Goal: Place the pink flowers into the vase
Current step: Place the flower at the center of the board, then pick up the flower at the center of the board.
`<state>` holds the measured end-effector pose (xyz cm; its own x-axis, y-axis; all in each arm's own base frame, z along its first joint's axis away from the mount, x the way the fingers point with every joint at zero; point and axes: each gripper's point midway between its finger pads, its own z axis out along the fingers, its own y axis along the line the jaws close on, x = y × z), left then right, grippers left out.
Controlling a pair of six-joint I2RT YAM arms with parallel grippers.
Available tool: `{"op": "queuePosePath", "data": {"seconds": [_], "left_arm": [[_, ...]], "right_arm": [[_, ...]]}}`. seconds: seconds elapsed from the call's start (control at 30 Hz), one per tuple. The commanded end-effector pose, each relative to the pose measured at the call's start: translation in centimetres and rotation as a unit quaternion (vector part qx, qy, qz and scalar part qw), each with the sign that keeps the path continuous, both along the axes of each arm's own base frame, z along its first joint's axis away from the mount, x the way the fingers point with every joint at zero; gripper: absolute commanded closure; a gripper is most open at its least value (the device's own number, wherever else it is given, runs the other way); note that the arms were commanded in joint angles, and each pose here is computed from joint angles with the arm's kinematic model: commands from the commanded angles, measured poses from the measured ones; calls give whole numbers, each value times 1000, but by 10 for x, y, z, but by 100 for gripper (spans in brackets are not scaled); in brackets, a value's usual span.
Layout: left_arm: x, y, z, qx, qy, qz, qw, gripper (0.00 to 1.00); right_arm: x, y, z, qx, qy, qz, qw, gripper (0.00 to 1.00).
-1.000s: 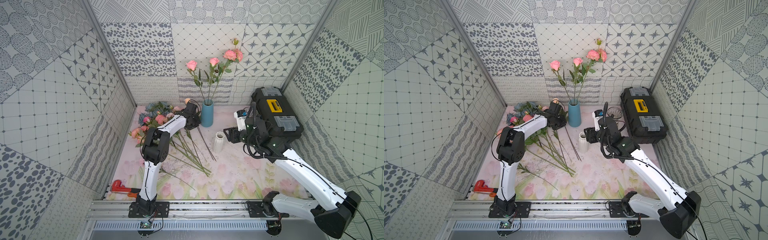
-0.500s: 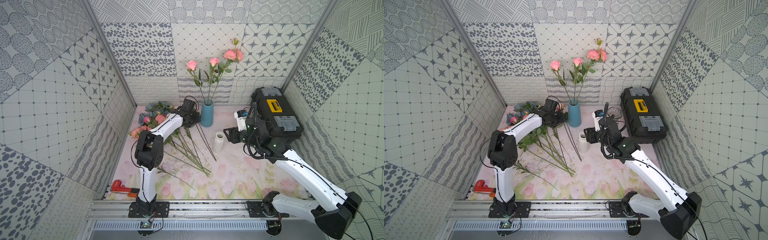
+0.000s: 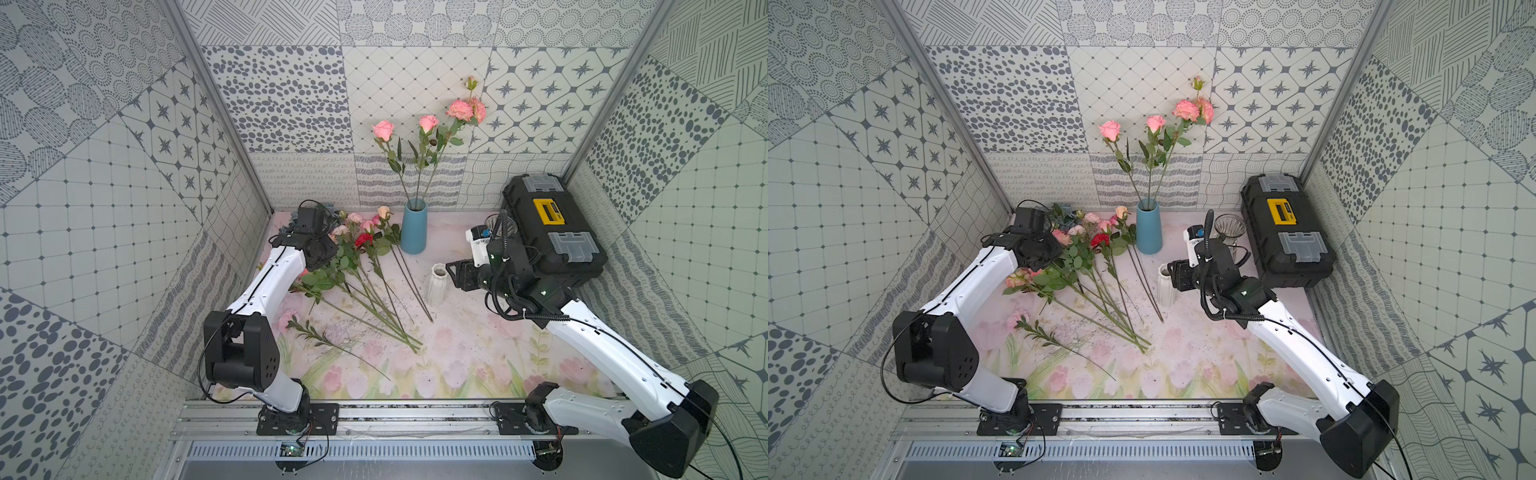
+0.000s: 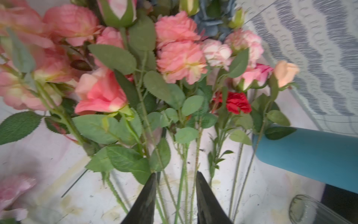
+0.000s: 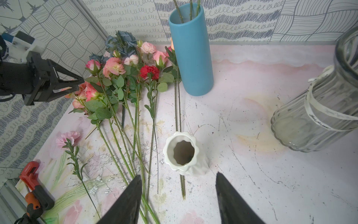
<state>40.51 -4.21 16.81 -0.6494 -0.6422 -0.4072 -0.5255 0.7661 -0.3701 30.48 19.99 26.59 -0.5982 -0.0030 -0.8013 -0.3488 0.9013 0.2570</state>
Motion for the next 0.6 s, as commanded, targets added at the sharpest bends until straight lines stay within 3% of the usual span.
{"op": "queuePosePath", "data": {"seconds": [0.0, 0.3, 0.57], "left_arm": [[-10, 25, -26, -4, 32, 32, 999, 75], [9, 20, -63, -24, 54, 39, 997, 78], [25, 13, -75, -41, 50, 37, 997, 77]], "right_arm": [[4, -2, 10, 13, -18, -11, 1000, 39], [5, -1, 12, 12, -18, -9, 1000, 39], [5, -1, 11, 8, -16, -9, 1000, 39]]}}
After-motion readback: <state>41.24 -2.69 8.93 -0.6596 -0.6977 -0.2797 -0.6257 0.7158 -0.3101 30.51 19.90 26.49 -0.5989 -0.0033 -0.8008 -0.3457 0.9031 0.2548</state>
